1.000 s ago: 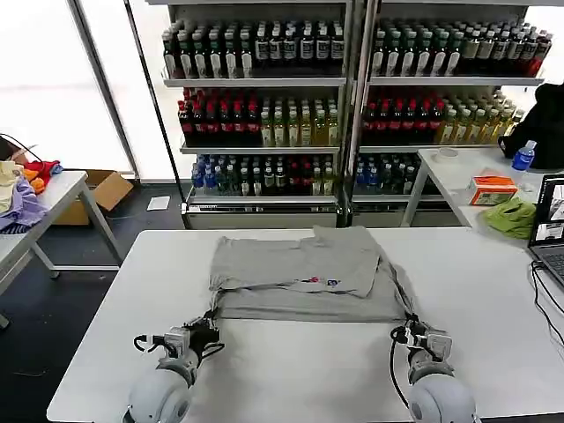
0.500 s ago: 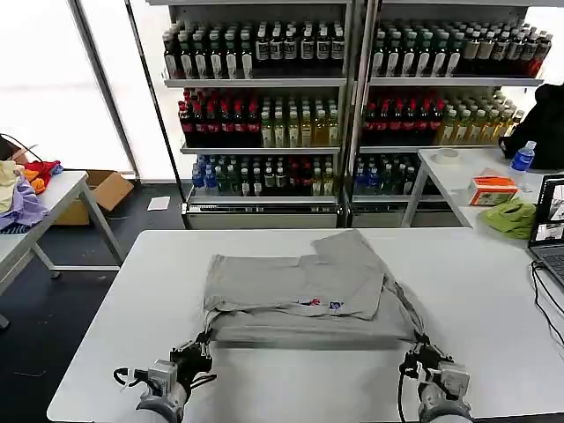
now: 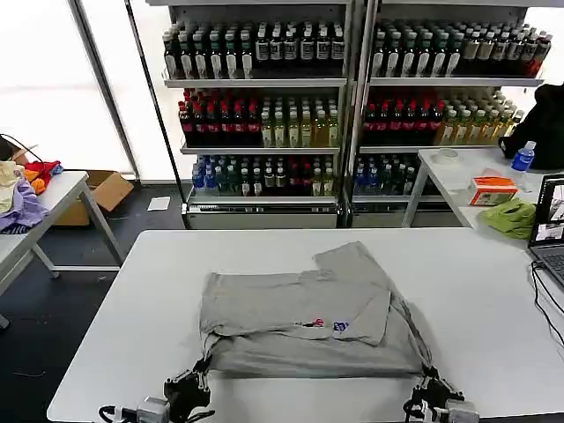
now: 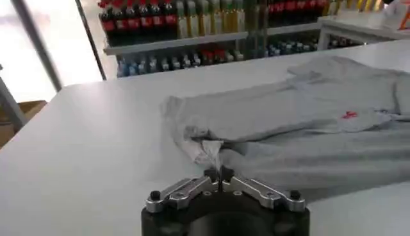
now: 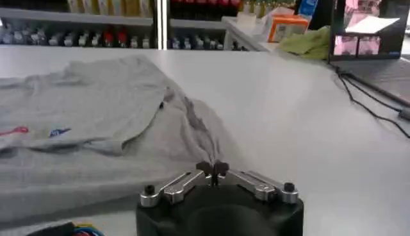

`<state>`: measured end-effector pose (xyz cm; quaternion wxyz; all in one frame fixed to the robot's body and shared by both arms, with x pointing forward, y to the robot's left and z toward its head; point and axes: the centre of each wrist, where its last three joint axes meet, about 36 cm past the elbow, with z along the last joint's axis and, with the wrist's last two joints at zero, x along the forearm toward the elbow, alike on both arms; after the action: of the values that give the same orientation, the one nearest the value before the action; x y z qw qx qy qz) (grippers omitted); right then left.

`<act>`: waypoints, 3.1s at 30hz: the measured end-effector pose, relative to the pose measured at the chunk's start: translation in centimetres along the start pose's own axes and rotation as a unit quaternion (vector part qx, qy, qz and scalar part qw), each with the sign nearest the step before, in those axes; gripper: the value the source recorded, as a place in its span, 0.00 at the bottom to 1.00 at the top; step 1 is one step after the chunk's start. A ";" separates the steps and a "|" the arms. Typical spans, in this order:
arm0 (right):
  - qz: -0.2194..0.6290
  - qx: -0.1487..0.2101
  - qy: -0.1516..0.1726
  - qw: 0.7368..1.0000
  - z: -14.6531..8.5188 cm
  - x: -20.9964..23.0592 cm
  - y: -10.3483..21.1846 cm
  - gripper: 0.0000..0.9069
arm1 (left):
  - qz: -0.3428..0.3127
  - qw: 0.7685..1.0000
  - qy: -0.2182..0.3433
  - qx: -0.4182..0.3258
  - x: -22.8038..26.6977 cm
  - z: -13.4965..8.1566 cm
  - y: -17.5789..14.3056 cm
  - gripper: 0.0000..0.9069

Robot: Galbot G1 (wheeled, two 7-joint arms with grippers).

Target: Fold and organize the clothes.

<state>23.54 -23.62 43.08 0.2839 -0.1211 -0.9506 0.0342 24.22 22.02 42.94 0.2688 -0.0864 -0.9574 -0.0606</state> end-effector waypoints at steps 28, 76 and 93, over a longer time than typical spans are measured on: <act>0.014 -0.057 -0.094 0.994 -5.4 -1.0 -2.2 1.00 | 0.006 0.993 -0.105 0.051 1.6 -4.4 -0.2 1.00; -0.111 -0.008 -0.062 0.992 -21.6 -27.7 6.0 1.00 | 0.024 0.998 -0.033 0.052 -18.9 -10.7 7.6 1.00; -0.120 0.003 -0.026 0.992 -19.2 -29.5 9.5 1.00 | 0.004 0.999 -0.002 0.045 -20.8 -8.7 8.7 1.00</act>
<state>59.98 -21.90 42.22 0.2617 -0.0041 -0.9651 0.0055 47.85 26.29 40.01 0.2706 -0.0779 -0.9594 -0.0165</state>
